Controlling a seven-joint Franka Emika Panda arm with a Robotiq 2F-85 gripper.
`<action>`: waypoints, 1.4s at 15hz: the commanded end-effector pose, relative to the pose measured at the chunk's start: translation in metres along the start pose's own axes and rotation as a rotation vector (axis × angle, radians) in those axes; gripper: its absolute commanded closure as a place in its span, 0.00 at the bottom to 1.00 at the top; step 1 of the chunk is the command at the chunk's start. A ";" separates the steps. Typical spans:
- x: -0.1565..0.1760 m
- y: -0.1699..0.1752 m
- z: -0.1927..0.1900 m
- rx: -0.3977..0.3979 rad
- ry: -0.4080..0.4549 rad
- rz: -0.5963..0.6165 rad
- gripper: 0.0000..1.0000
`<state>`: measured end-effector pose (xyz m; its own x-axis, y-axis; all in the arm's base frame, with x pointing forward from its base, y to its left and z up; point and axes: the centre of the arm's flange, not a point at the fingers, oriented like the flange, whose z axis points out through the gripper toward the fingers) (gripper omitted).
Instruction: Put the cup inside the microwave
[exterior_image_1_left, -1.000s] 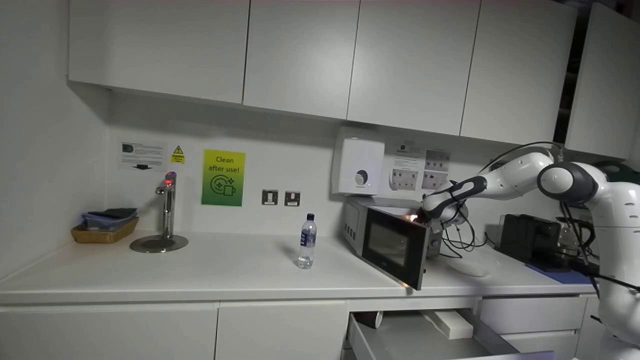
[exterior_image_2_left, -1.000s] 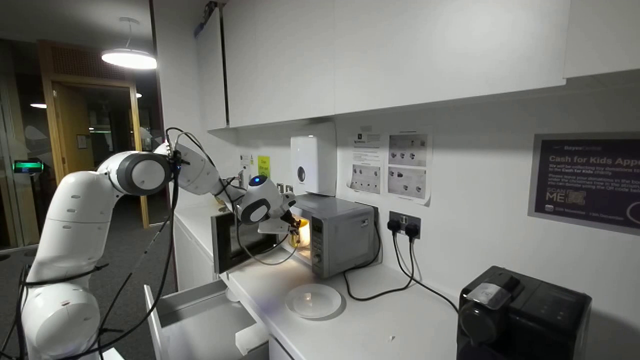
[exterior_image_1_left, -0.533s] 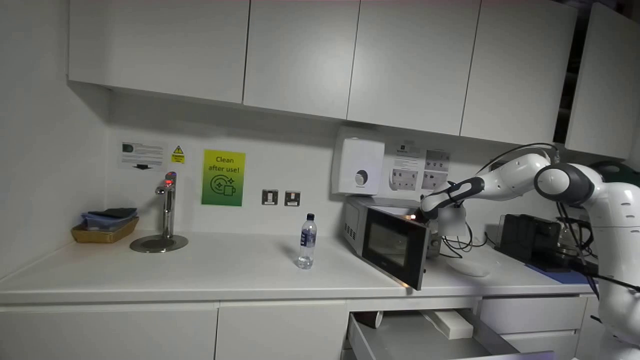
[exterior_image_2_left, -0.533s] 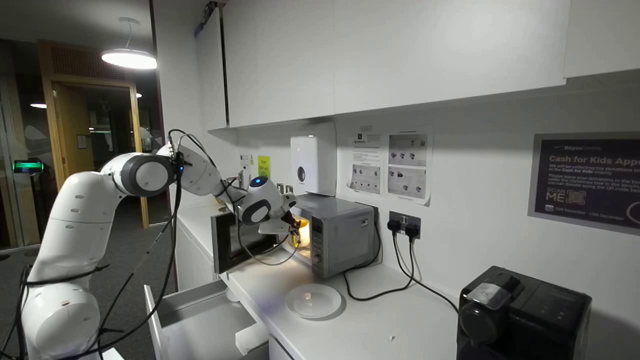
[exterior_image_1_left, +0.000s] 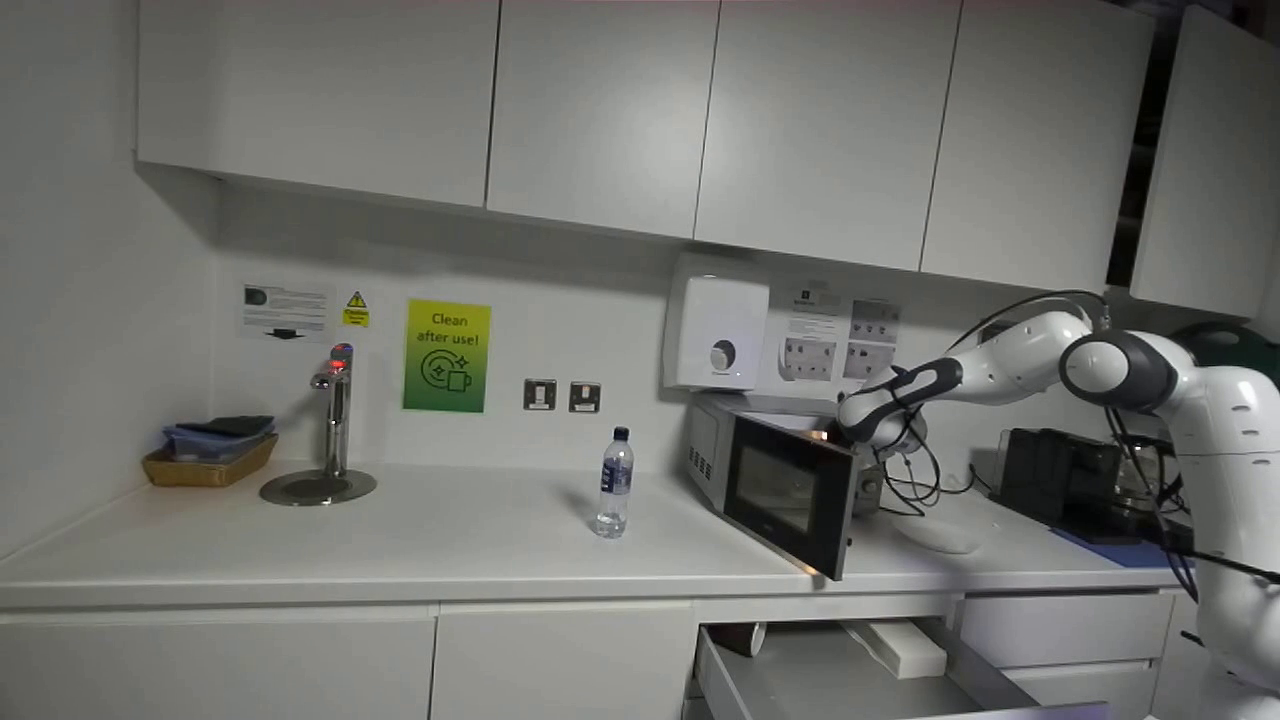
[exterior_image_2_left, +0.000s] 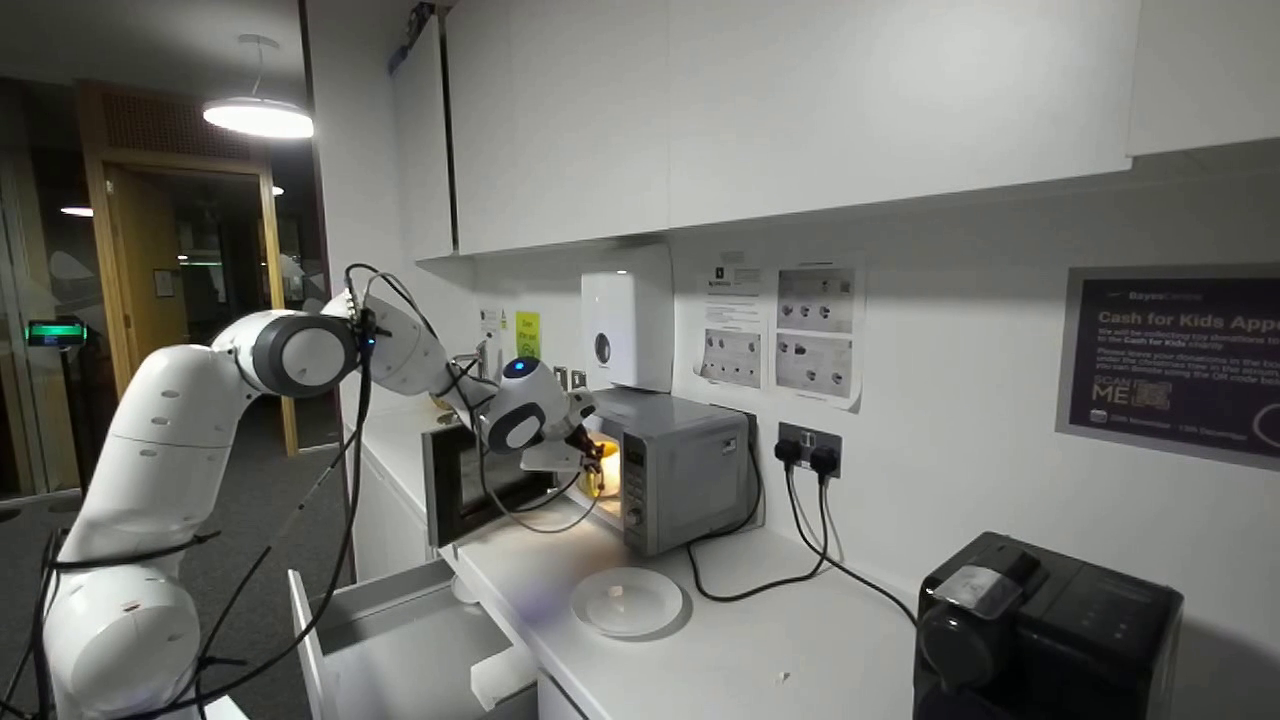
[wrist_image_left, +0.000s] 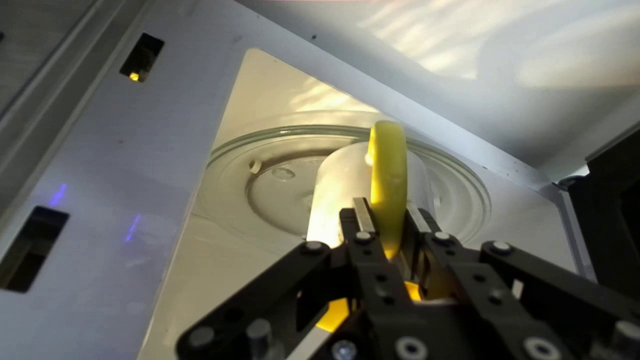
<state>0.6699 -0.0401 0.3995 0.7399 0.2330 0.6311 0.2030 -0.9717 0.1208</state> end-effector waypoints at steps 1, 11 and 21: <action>0.015 0.008 0.000 -0.026 0.066 0.000 0.96; 0.019 0.007 0.003 -0.021 0.074 -0.010 0.56; 0.028 -0.005 -0.004 0.000 0.090 -0.013 0.00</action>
<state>0.6857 -0.0269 0.4114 0.7002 0.2412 0.6720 0.2109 -0.9691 0.1280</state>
